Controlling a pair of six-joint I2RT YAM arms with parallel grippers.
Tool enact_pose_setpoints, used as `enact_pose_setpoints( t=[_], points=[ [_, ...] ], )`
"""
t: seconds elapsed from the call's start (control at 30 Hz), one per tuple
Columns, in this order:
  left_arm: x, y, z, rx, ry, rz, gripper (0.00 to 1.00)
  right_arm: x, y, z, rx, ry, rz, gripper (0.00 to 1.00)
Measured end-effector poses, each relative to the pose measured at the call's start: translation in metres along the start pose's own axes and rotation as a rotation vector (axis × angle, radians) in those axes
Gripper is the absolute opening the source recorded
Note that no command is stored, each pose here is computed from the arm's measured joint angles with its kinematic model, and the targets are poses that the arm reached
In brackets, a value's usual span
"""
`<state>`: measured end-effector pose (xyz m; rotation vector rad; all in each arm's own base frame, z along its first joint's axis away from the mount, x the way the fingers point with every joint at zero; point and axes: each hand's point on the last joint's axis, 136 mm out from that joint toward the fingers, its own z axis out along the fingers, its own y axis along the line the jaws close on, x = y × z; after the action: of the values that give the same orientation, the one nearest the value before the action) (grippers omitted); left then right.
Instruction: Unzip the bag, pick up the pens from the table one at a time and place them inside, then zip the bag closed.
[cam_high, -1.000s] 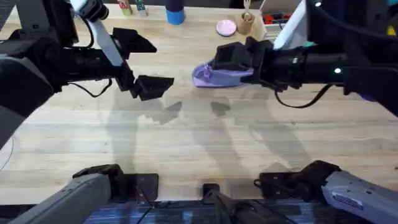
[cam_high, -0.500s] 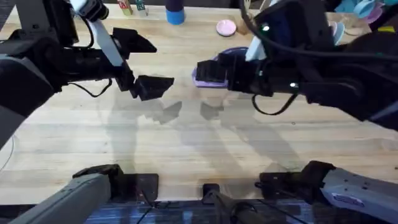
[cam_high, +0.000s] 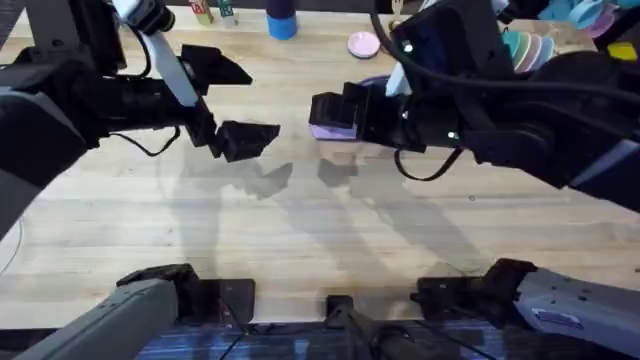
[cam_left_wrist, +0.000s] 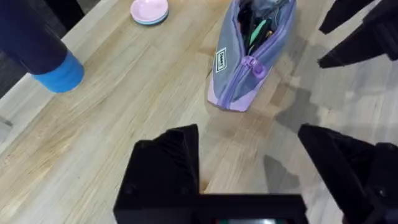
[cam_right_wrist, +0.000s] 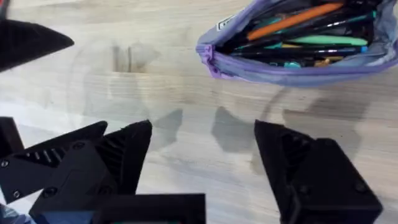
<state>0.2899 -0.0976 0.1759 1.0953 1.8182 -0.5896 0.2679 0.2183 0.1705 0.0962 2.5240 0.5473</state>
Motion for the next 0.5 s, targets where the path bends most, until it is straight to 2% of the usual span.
enact_pose_setpoints(
  t=[0.5],
  points=[
    [0.0, 0.0, 0.0, 0.0, 0.0, 0.0, 0.995, 0.0, 0.005, 0.047, 0.015, 0.015, 0.006, 0.996]
  ],
)
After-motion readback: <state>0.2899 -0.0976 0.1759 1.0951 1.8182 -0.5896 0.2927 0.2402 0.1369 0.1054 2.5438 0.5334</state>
